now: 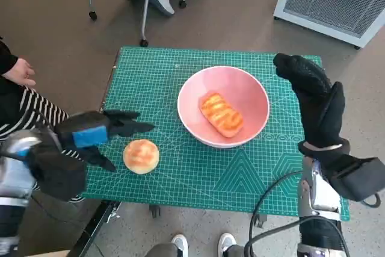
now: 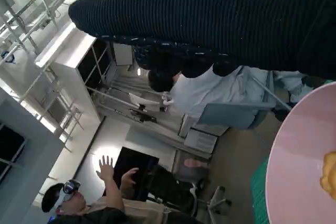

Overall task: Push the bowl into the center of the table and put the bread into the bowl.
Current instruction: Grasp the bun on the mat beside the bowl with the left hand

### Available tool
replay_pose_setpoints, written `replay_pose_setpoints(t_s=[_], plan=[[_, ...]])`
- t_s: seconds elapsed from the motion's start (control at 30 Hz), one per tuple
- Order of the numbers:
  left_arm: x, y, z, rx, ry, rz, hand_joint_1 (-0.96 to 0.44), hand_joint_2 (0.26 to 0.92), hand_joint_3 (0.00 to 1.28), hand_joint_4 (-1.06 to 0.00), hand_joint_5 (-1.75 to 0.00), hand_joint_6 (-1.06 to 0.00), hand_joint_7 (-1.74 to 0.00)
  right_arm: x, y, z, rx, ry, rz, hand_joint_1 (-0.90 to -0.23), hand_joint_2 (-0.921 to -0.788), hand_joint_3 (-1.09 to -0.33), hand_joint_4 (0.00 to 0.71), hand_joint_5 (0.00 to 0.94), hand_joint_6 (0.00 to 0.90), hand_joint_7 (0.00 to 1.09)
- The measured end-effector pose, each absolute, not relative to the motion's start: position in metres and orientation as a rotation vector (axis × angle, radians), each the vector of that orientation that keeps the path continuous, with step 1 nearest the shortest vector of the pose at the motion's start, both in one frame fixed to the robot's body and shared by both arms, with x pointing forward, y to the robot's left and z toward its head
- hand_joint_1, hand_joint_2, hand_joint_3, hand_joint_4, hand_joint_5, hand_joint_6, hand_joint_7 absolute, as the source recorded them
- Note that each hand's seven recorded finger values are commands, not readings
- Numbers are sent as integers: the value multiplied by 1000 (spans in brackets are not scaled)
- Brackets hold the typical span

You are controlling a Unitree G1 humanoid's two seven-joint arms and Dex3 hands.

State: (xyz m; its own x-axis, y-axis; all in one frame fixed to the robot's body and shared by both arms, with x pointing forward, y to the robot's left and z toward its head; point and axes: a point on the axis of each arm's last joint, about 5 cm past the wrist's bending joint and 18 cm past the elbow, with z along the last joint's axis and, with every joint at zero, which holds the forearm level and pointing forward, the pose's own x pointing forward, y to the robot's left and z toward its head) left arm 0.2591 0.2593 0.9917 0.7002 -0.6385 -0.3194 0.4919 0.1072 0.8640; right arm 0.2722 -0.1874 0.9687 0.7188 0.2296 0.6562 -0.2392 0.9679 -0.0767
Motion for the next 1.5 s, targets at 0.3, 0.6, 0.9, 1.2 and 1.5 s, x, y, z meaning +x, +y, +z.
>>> replay_pose_setpoints(t_s=[0.3,0.6,0.9,1.2,1.5], plan=[[266,249,954,1168,-36,-875,-154,712,2,-275,-7,-394,-16,272,-189,969,12,-719,259,-756,-921,-792,142,0,49,466],[279,240,945,1196,-36,-830,-132,748,18,-443,-41,-499,-43,272,-190,970,5,-721,258,-766,-921,-792,141,0,49,468],[282,237,938,1270,-43,-789,-68,829,48,-834,-117,-825,-131,271,-193,971,-6,-722,257,-768,-921,-791,141,0,50,469],[283,236,942,1255,-66,-784,-19,908,76,-702,-1134,-674,-927,270,-194,971,-11,-724,256,-769,-921,-791,141,0,50,470],[282,240,962,1173,-172,-762,0,915,45,-709,-1248,-692,-984,269,-194,970,-12,-722,254,-765,-921,-792,144,2,48,470]])
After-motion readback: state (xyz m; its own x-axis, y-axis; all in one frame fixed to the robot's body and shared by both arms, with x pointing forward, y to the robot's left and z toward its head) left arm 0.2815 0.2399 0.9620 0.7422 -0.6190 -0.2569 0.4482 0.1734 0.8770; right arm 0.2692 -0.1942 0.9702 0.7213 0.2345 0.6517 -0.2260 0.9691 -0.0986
